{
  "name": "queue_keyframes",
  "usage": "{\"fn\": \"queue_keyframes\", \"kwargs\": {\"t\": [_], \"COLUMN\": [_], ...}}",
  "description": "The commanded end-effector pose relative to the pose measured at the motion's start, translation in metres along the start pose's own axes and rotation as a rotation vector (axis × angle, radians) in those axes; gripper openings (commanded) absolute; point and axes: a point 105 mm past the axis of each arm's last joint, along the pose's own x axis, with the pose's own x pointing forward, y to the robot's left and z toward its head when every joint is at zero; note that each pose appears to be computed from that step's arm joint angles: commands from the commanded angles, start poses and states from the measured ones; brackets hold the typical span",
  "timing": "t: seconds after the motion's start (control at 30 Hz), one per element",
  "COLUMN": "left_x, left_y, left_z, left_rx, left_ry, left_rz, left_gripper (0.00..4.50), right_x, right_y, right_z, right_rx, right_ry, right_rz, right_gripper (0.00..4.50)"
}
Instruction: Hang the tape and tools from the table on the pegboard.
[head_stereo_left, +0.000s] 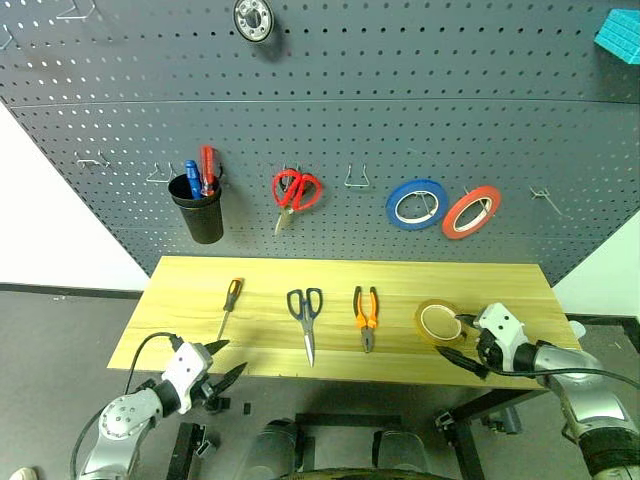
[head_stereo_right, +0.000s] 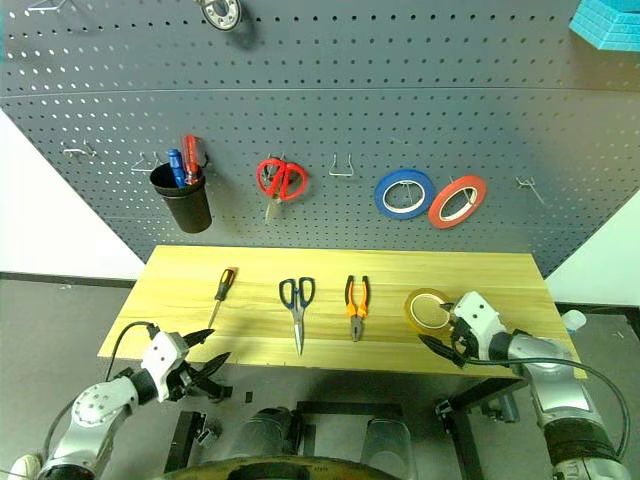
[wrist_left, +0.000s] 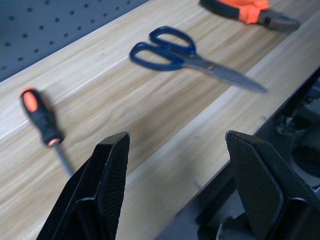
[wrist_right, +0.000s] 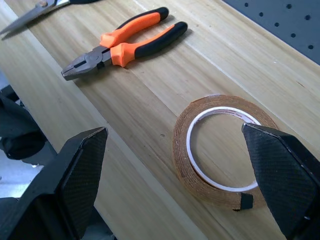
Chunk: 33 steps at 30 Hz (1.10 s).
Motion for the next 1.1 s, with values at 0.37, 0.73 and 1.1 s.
{"fn": "queue_keyframes", "kwargs": {"t": [0.37,0.73,1.1], "left_x": [0.113,0.141,0.136], "left_y": [-0.029,-0.057,-0.06], "left_z": [0.07,0.089,0.092], "left_rx": [0.071,0.055,0.026], "left_ry": [-0.061,-0.046,-0.066], "left_rz": [-0.289,-0.498,-0.548], "left_gripper": [3.18,3.18,3.22], "right_x": [0.051,0.074,0.078], "right_y": [-0.01,-0.017,-0.017], "right_z": [-0.005,-0.025,-0.032], "right_rx": [0.11,0.108,0.091], "right_ry": [0.165,0.329,0.434], "right_rz": [-0.065,-0.074,-0.039], "right_gripper": [4.5,4.5,3.62]}}
